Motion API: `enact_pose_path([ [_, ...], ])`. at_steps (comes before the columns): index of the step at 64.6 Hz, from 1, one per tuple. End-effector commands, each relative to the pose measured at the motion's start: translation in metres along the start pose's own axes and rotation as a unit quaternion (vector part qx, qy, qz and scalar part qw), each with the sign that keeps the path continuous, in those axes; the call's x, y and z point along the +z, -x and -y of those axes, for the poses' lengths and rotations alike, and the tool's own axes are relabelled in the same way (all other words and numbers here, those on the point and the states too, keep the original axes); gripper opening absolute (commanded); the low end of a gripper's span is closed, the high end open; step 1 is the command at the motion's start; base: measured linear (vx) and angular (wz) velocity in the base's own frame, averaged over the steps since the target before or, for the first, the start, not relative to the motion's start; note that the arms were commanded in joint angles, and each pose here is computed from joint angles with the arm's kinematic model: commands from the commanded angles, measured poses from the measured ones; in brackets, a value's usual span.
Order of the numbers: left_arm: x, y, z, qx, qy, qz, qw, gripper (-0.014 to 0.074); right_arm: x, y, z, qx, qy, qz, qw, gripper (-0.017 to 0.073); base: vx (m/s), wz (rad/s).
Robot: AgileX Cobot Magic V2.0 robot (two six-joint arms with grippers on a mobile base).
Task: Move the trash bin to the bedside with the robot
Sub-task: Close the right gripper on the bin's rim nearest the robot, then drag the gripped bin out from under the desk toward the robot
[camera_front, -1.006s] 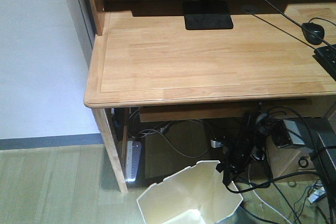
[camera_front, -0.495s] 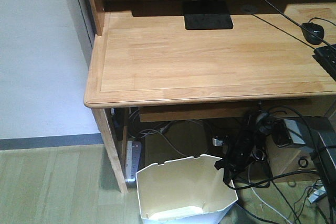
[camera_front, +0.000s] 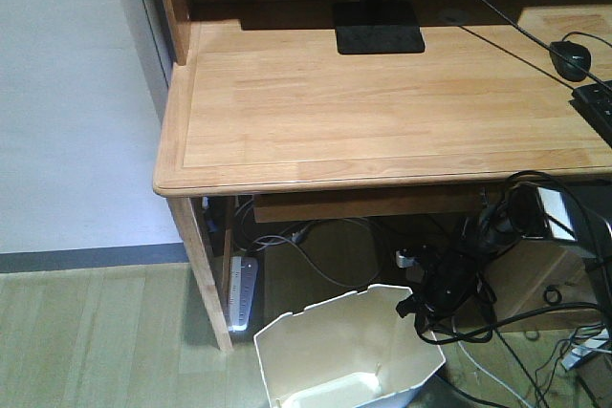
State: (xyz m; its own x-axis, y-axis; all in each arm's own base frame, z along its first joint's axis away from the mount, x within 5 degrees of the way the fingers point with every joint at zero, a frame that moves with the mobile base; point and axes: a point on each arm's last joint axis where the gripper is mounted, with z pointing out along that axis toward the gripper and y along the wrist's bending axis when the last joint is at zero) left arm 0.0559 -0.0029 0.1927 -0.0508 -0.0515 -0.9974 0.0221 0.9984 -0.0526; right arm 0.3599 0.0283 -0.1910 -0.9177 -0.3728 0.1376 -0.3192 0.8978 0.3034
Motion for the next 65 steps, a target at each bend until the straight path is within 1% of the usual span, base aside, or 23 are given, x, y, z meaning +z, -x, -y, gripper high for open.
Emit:
enact_pose_path([
  [1,0.0,0.0,-0.002,-0.006,0.007,0.031,0.999,-0.0006,-0.045,0.016,-0.009,-0.006,0.011,0.053,0.999,-0.0004,0.0,0.0],
  [8,0.0,0.0,-0.002,-0.006,0.007,0.031,0.999,-0.0006,-0.057,0.011,-0.012,0.004,-0.01,0.083,0.997,-0.0004,0.0,0.0],
  [11,0.0,0.0,-0.002,-0.006,0.007,0.031,0.999,-0.0006,-0.063,0.007,-0.014,0.002,-0.021,0.092,0.995,-0.0004,0.0,0.0],
  [12,0.0,0.0,-0.002,-0.006,0.007,0.031,0.999,-0.0006,-0.065,0.006,-0.015,-0.003,-0.024,0.094,0.995,-0.0004,0.0,0.0],
  [17,0.0,0.0,-0.002,-0.006,0.007,0.031,0.999,-0.0006,-0.072,0.0,-0.019,-0.01,-0.031,0.1,0.994,-0.0004,0.0,0.0],
  [23,0.0,0.0,-0.002,-0.006,0.007,0.031,0.999,-0.0006,-0.081,-0.009,-0.024,-0.01,-0.037,0.105,0.994,-0.0004,0.0,0.0],
  [30,0.0,0.0,-0.002,-0.006,0.007,0.031,0.999,-0.0006,-0.092,-0.02,-0.03,0.007,-0.046,0.116,0.992,-0.0004,0.0,0.0],
  [32,0.0,0.0,-0.002,-0.006,0.007,0.031,0.999,-0.0006,-0.095,-0.024,-0.031,0.015,-0.05,0.121,0.991,-0.0004,0.0,0.0],
  [36,0.0,0.0,-0.002,-0.006,0.007,0.031,0.999,-0.0006,-0.101,-0.031,-0.034,0.02,-0.058,0.127,0.99,-0.0004,0.0,0.0],
  [42,0.0,0.0,-0.002,-0.006,0.007,0.031,0.999,-0.0006,-0.113,-0.041,-0.039,0.01,-0.075,0.137,0.988,-0.0004,0.0,0.0],
  [47,0.0,0.0,-0.002,-0.006,0.007,0.031,0.999,-0.0006,-0.123,-0.049,-0.043,0.01,-0.091,0.148,0.985,-0.0004,0.0,0.0],
  [52,0.0,0.0,-0.002,-0.006,0.007,0.031,0.999,-0.0006,-0.131,-0.058,-0.046,0.017,-0.107,0.155,0.982,-0.0004,0.0,0.0],
  [55,0.0,0.0,-0.002,-0.006,0.007,0.031,0.999,-0.0006,-0.134,-0.062,-0.048,0.016,-0.108,0.155,0.982,-0.0004,0.0,0.0],
  [61,0.0,0.0,-0.002,-0.006,0.007,0.031,0.999,-0.0006,-0.137,-0.071,-0.051,0.007,-0.112,0.15,0.982,-0.0004,0.0,0.0],
  [65,0.0,0.0,-0.002,-0.006,0.007,0.031,0.999,-0.0006,-0.138,-0.076,-0.053,0.011,-0.117,0.148,0.982,-0.0004,0.0,0.0],
])
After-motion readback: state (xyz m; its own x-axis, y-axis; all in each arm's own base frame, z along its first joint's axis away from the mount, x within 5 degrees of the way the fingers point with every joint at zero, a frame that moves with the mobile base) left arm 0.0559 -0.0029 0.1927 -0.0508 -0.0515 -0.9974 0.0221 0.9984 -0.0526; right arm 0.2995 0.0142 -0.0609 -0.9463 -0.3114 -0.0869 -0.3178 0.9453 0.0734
